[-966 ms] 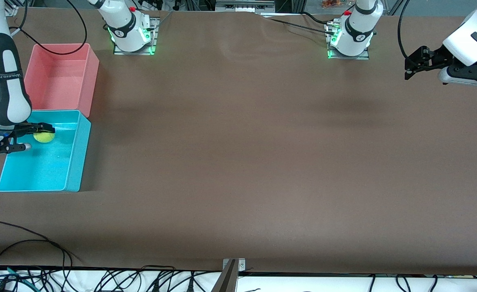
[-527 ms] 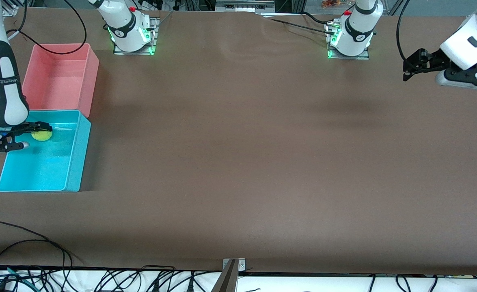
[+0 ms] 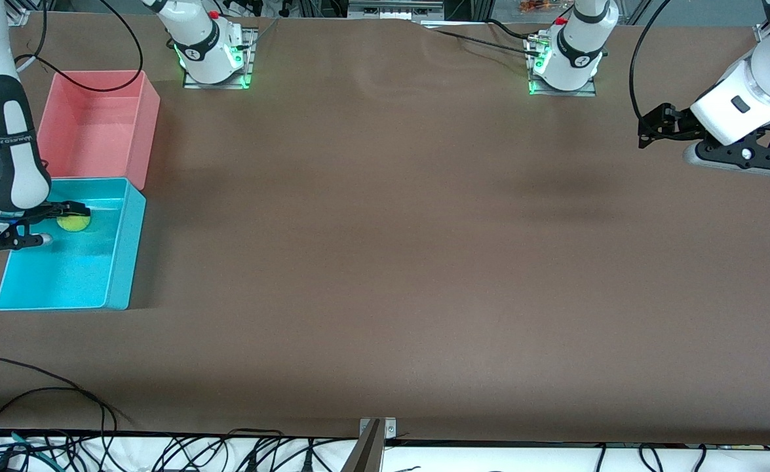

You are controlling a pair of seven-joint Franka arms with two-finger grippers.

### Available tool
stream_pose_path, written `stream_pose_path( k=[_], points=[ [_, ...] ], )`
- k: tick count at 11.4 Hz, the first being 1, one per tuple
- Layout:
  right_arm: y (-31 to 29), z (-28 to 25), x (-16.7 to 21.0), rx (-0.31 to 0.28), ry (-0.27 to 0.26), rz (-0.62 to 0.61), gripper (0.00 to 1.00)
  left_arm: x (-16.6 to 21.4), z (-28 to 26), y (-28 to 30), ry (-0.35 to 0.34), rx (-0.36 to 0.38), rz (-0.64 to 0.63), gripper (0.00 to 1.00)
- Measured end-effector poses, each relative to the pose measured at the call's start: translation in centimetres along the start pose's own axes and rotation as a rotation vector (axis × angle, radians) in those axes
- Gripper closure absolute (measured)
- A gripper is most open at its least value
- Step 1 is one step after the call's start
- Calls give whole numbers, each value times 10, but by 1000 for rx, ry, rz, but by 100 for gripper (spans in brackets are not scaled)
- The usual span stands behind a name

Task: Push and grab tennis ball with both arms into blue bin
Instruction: 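Lower the ball into the cyan bin and open the right gripper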

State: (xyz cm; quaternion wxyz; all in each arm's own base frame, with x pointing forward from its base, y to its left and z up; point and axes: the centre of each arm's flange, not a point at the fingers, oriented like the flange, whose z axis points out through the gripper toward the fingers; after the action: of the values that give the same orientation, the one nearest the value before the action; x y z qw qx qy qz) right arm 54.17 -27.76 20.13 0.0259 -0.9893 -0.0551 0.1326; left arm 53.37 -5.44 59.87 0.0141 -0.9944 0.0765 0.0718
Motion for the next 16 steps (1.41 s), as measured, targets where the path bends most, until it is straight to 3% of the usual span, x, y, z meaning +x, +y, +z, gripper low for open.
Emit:
stream_pose_path(
  k=[1,4,10,16],
  points=[
    [-2,0,2,1,2,-1,32,0,-7,1,16,1,1,0],
    [-7,-1,5,1,3,8,0,-3,-37,1,83,3,2,0],
    [-11,-20,18,-20,34,-6,0,1,-35,3,79,2,6,0],
    [-24,-59,29,35,-33,25,0,2,-35,3,79,2,6,0]
  ],
)
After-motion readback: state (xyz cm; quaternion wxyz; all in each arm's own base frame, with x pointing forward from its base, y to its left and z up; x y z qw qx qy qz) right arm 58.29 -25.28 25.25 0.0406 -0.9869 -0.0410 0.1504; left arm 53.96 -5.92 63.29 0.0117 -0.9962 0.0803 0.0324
